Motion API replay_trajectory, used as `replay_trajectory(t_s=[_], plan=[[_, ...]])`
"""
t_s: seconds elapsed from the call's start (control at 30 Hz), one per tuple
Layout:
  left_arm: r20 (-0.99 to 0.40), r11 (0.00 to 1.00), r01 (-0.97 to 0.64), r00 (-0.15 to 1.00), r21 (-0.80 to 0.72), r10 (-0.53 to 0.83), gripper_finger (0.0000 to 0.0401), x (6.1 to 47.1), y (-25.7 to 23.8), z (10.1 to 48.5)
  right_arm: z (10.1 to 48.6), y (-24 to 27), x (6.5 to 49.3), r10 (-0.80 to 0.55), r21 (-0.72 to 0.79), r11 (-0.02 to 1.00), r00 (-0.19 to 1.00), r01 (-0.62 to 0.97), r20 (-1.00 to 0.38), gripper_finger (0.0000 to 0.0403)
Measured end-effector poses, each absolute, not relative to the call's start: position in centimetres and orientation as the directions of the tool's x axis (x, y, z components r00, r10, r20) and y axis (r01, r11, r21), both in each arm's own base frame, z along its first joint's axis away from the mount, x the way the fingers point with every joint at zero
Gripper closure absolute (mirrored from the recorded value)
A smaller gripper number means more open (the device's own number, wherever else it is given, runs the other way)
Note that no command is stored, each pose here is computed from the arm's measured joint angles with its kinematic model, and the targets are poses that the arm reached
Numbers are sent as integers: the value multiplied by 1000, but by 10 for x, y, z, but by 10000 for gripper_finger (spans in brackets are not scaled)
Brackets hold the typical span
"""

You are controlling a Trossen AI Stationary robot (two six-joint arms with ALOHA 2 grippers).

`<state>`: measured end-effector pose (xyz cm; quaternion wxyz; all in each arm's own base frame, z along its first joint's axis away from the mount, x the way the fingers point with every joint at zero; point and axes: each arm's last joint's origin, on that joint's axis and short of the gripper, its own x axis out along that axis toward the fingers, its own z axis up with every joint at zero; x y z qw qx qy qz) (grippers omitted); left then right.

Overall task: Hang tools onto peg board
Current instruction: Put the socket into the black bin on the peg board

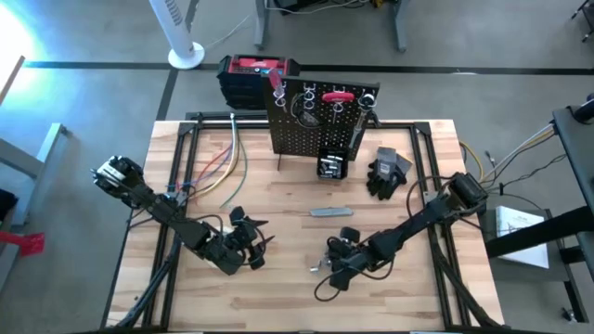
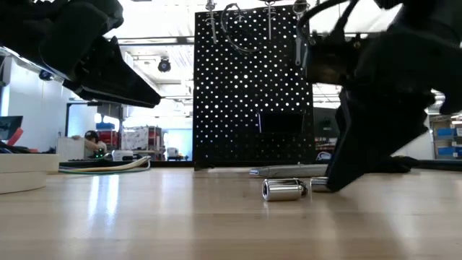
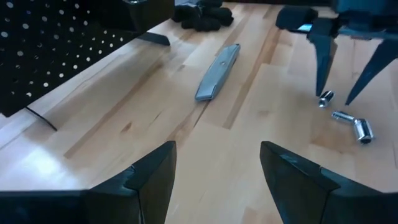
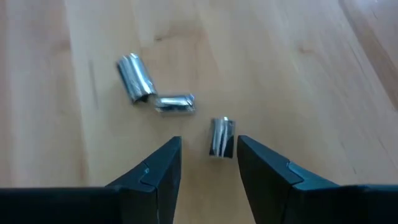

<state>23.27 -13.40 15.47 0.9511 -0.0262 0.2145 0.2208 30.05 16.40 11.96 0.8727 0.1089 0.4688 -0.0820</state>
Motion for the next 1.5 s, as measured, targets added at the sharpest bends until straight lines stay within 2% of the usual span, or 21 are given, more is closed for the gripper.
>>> replay_trajectory(t_s=[0.23,0.53,0.77,1.07,1.23,1.5], plan=[[-420,901,-431,810,45,409,177,233,-134,155,114,158,298,-56,97,962,536,254,-842,291],[-419,901,-432,810,47,411,177,233,-134,155,115,150,302,-104,53,963,548,264,-830,390],[-403,896,-444,816,25,415,177,236,-134,154,139,141,302,-181,-3,960,610,282,-771,382],[-367,906,-422,840,19,399,177,250,-139,141,185,90,292,-390,-137,897,607,420,-693,386],[-359,916,-400,854,10,377,177,258,-140,131,204,51,295,-472,-139,845,599,516,-647,385],[-411,943,-332,860,0,303,177,264,-144,118,214,7,298,-625,-169,723,529,670,-575,385]])
